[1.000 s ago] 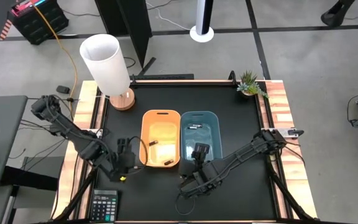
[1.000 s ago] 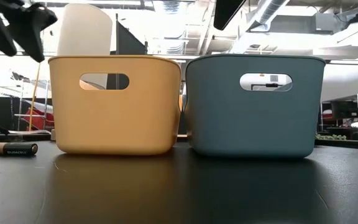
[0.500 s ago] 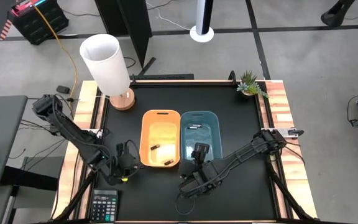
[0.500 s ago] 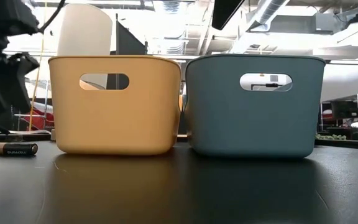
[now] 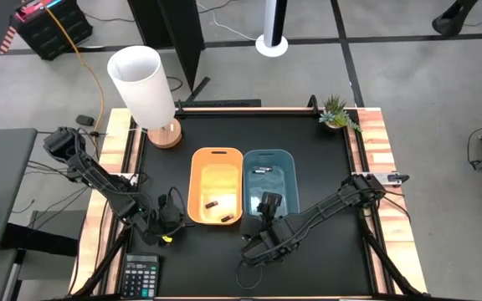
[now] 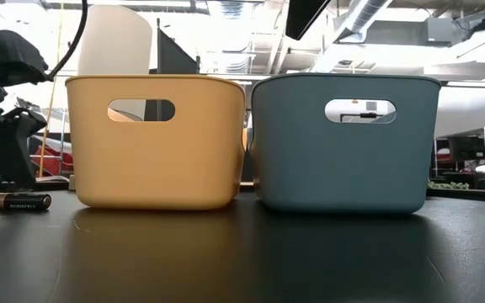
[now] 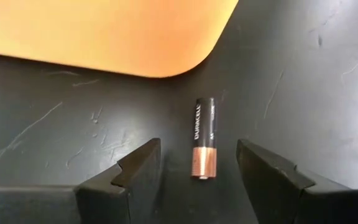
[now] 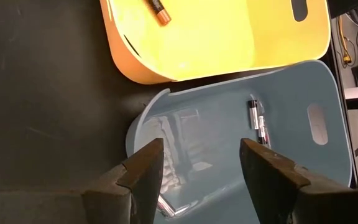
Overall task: Sort batteries
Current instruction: Put the black battery into the orange bin
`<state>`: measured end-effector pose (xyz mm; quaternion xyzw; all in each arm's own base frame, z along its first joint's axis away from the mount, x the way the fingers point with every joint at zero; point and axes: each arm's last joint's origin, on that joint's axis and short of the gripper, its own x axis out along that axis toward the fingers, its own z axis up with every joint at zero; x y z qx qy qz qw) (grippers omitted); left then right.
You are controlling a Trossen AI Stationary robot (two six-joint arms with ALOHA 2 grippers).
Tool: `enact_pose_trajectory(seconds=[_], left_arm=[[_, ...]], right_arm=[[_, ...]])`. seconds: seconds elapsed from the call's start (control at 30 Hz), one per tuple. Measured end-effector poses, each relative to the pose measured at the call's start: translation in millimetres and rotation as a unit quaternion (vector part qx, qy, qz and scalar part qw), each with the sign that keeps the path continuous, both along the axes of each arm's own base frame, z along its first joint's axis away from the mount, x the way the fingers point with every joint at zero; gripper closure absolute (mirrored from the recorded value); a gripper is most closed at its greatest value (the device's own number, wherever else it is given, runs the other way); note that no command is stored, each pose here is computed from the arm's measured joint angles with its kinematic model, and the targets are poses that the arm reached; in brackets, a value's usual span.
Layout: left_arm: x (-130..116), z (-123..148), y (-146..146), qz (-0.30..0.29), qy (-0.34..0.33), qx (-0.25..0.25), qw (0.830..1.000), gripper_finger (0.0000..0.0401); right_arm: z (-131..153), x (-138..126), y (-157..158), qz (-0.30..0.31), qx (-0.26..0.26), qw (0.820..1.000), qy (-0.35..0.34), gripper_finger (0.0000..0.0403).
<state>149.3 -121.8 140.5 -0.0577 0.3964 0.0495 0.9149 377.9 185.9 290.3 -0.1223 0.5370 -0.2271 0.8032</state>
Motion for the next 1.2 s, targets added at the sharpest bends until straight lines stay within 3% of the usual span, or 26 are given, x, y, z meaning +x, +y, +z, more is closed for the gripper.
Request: enact_pose_trajectory(seconds=[0.47, 0.63, 0.87, 1.2], left_arm=[[7, -28, -6, 0.003, 0.012, 0.017, 1.0, 0.02], [9, -33, -8, 0.009, 0.013, 0.019, 1.0, 0.0243], [8, -34, -8, 0.003, 0.023, 0.015, 1.0, 0.0353], [11, -19, -12, -0.008, 0.032, -0.006, 0.999, 0.0358]], right_arm=[[0, 2, -3, -0.005, 0.003, 1.0, -0.006, 0.0177], [0, 3, -3, -0.006, 0.003, 1.0, -0.006, 0.0177], [0, 3, -3, -0.006, 0.003, 1.0, -0.007, 0.0177], [0, 3, -3, -0.008, 0.004, 1.0, -0.007, 0.0177]])
